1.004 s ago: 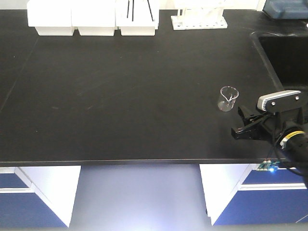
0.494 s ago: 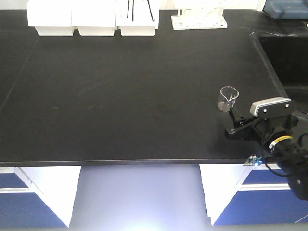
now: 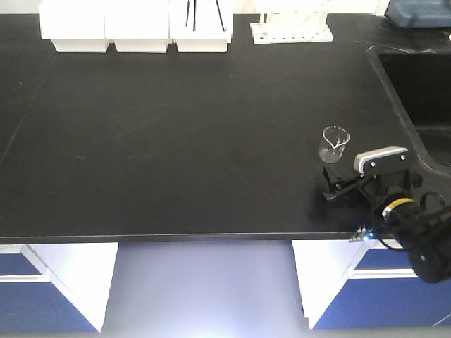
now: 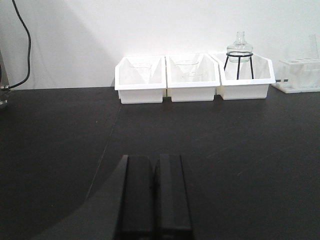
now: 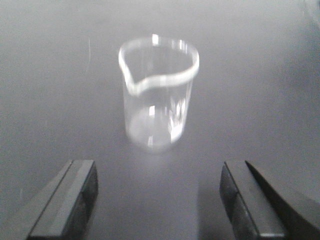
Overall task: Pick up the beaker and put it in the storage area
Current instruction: 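Close the right gripper around the beaker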
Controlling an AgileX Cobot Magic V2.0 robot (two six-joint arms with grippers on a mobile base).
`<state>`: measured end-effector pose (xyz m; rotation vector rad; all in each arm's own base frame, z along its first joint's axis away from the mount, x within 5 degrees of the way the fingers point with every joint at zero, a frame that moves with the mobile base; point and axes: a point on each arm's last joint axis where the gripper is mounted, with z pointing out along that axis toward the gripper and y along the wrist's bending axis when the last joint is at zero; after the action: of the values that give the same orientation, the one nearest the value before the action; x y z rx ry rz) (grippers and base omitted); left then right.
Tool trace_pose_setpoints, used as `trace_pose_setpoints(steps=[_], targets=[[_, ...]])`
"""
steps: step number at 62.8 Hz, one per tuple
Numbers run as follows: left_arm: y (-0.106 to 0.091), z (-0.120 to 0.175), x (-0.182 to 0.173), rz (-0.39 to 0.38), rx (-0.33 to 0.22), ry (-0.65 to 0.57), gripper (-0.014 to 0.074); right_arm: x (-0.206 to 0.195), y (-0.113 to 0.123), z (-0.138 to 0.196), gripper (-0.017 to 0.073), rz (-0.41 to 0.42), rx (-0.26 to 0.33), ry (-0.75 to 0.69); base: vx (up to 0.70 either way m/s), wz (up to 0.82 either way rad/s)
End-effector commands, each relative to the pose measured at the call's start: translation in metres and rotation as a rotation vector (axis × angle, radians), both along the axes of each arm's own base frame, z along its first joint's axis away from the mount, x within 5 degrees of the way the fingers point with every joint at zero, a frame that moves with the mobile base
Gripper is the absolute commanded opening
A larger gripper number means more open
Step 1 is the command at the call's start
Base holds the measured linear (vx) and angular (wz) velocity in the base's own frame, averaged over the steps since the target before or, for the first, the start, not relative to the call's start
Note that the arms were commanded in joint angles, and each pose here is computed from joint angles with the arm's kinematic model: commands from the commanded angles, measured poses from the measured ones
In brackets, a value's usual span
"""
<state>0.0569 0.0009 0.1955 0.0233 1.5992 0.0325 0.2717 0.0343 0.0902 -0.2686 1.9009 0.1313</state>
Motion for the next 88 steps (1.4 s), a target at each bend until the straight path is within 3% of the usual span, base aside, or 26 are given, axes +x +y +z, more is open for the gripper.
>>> trace_pose_setpoints(steps=[1,25,63,73,88], targets=[[-0.001,0.015,-0.002,-0.013,-0.011,-0.113,-0.0006,0.015,0.004,0.032,0.0577,0.017,0.045,-0.262,0.00,0.00],[-0.001,0.015,-0.002,-0.013,-0.011,-0.113,-0.0006,0.044,0.006,0.015,0.0577,0.018,0.035,-0.212,0.00,0.00],[-0.001,0.015,-0.002,-0.013,-0.011,-0.113,-0.0006,0.078,0.011,0.005,0.0557,0.050,0.052,-0.253,0.00,0.00],[-0.001,0.015,-0.002,-0.013,-0.011,-0.113,-0.0006,0.078,0.012,0.005,0.0441,0.051,0.052,-0.256,0.00,0.00],[-0.001,0.015,-0.002,-0.013,-0.011,-0.113,-0.0006,0.076,0.011,0.005,0.0112,0.052,0.057,-0.266,0.00,0.00]])
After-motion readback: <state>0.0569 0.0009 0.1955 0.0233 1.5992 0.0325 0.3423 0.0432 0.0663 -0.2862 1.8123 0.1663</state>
